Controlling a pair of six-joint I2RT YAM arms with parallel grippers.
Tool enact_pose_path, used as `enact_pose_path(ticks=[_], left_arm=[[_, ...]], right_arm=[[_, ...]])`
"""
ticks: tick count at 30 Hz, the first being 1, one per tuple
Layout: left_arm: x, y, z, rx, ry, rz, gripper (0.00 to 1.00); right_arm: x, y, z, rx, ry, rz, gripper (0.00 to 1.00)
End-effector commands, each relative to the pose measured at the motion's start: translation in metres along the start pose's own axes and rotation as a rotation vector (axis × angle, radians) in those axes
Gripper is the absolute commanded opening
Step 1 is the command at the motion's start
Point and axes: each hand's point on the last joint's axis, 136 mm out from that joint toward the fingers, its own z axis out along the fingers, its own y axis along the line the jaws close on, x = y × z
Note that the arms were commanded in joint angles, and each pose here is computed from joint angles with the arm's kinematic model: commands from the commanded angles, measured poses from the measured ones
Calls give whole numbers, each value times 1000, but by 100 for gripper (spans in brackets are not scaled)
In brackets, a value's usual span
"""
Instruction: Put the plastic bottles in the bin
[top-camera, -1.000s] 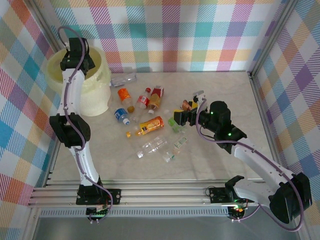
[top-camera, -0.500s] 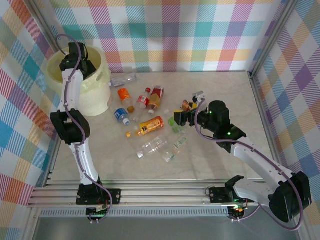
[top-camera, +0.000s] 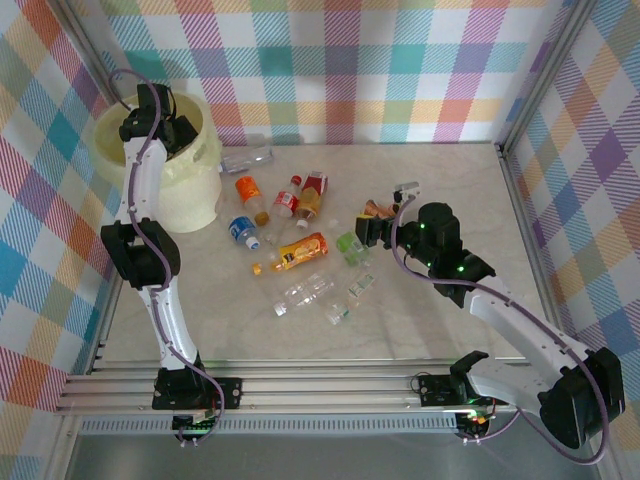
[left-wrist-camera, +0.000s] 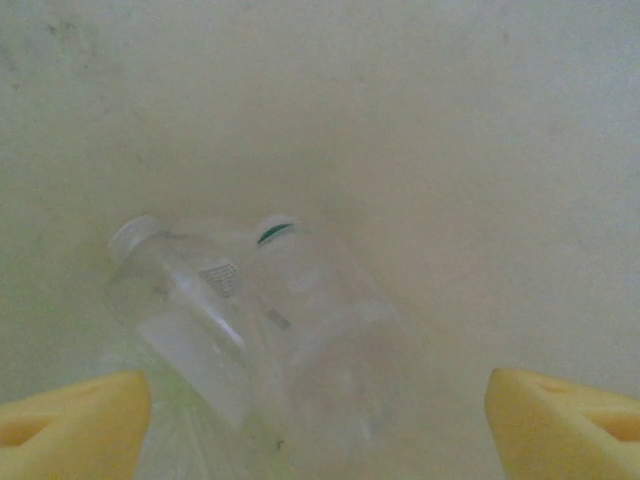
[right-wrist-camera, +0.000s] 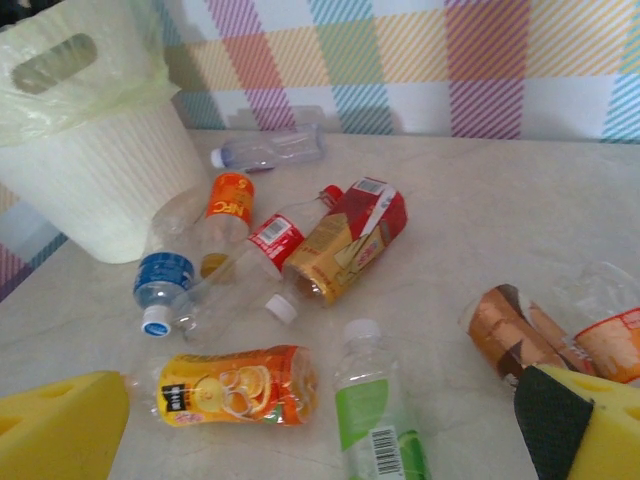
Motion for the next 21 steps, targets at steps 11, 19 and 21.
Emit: enact_pose_path(ticks=[11, 19, 21], left_arm=[[-35, -21, -119, 248, -133, -61, 100], [-20, -41, -181, 492, -153, -82, 100], [-13, -48, -198, 564, -148, -81, 100]], right_arm=[[34, -53, 16, 175, 163, 63, 100], [61, -104, 37, 233, 317, 80, 100], [63, -120, 39, 236, 324, 103, 100]])
